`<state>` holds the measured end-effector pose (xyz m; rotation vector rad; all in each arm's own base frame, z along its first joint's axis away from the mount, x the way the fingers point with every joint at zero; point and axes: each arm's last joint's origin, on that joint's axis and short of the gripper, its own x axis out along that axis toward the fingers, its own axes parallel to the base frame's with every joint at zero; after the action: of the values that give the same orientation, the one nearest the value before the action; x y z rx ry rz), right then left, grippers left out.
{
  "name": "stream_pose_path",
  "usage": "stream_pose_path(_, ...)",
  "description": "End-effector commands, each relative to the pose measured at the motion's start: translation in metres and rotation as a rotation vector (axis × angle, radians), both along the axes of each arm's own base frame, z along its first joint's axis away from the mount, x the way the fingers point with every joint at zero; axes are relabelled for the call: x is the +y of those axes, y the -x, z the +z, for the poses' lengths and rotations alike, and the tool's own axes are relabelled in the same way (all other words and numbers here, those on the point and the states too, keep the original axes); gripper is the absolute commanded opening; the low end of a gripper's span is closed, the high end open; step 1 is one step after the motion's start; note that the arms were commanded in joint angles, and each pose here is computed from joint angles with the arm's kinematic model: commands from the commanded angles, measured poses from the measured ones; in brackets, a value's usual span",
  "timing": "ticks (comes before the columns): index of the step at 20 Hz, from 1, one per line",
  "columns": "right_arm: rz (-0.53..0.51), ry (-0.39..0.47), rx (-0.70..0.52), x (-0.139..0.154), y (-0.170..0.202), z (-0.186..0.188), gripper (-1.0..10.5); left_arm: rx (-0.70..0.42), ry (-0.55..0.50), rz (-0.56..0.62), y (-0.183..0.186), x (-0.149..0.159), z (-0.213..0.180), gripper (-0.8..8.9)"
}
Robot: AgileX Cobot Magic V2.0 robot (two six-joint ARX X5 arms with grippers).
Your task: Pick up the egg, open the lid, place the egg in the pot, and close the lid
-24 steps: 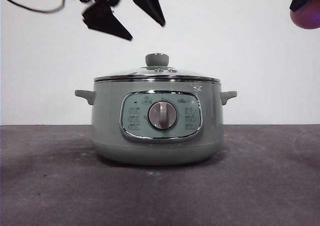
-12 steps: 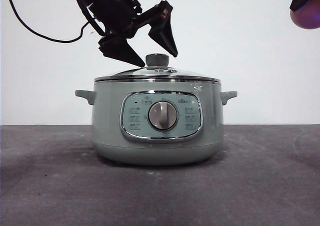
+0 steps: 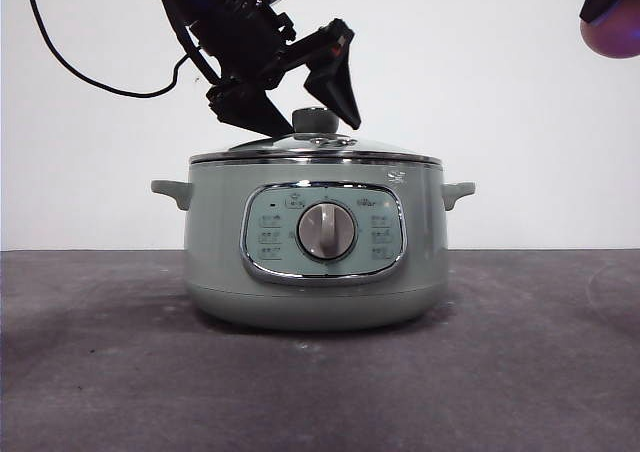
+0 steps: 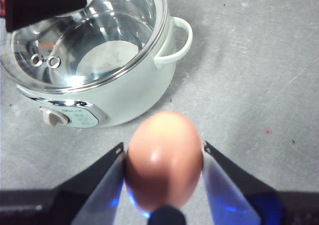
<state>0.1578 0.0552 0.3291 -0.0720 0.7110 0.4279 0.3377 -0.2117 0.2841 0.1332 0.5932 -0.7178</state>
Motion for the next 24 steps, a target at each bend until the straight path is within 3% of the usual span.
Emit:
stream_pose_path(1, -0.004, -0.008, -0.004, 0.000, 0.000, 0.001, -0.2, 0.001, 0.000, -0.004, 0.001, 0.000, 0.001, 0.19)
stream_pose_path(15, -0.003, -0.011, -0.010, 0.000, 0.000, 0.001, -0.2, -0.084, 0.054, 0.002, 0.019, 0.011, 0.039, -0.08)
stream_pose_path(21, 0.000, -0.038, -0.085, 0.003, -0.009, 0.006, -0.2, -0.179, 0.106, 0.026, 0.056, 0.043, 0.094, -0.08)
stream_pose_path(24, 0.070, -0.085, -0.083, 0.014, -0.026, 0.005, -0.2, -0.220, 0.126, 0.038, 0.091, 0.067, 0.124, -0.08)
